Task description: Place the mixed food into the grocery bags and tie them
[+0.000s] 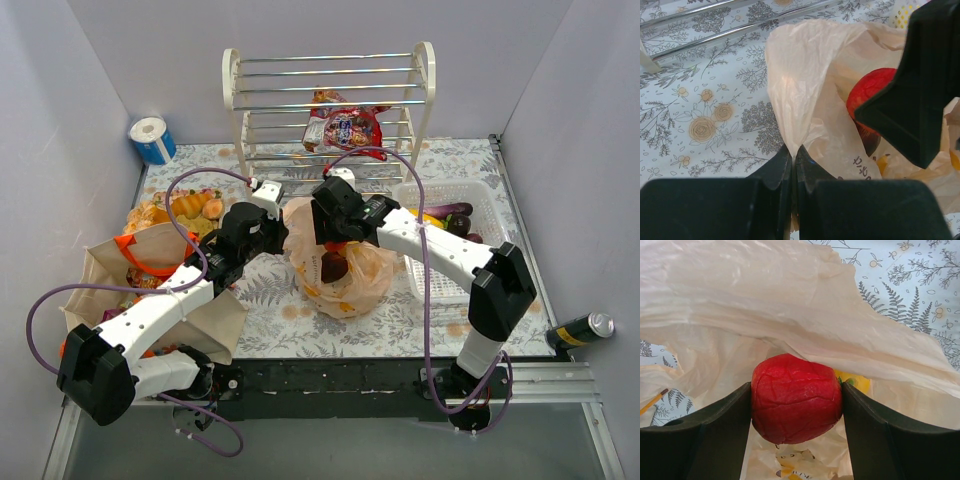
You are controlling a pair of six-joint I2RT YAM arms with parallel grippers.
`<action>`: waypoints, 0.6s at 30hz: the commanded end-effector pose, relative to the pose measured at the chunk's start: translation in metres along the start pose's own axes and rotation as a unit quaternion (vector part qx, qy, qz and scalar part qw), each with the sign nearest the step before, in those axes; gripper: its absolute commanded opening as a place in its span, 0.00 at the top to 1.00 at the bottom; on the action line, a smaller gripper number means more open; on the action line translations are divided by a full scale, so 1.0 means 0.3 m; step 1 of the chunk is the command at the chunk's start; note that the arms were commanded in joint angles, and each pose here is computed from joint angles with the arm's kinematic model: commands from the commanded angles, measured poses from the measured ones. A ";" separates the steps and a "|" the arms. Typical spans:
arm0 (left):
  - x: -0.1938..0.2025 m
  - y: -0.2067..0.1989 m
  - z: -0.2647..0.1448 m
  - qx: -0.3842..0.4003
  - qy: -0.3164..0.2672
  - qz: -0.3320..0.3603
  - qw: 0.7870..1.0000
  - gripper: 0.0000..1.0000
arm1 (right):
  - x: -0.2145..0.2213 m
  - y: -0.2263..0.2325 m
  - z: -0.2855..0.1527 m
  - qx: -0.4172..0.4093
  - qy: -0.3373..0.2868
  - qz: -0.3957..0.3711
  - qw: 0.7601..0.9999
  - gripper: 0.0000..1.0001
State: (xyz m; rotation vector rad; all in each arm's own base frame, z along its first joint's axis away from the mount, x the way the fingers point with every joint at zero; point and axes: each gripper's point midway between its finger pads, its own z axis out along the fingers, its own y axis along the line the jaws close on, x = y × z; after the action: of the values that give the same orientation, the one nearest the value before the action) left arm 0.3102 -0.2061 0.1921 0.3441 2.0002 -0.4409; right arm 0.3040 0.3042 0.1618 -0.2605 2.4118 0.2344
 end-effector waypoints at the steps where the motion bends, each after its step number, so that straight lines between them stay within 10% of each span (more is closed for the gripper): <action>1: -0.029 0.000 -0.009 0.001 -0.015 -0.001 1.000 1.00 | -0.071 0.051 -0.004 -0.019 -0.023 -0.001 1.000 0.32; 8: -0.032 0.002 -0.021 0.000 -0.019 -0.001 1.000 1.00 | -0.067 -0.008 -0.037 0.005 -0.043 -0.005 0.999 0.07; 18: -0.062 -0.004 -0.045 0.004 -0.032 -0.004 0.999 1.00 | -0.158 -0.070 -0.252 -0.025 -0.130 -0.002 0.991 0.11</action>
State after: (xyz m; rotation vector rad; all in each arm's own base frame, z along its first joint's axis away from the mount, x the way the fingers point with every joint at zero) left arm 0.3097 -0.2059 0.1938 0.3430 1.9959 -0.4431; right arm 0.2931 0.2828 0.1921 -0.2832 2.3047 0.2682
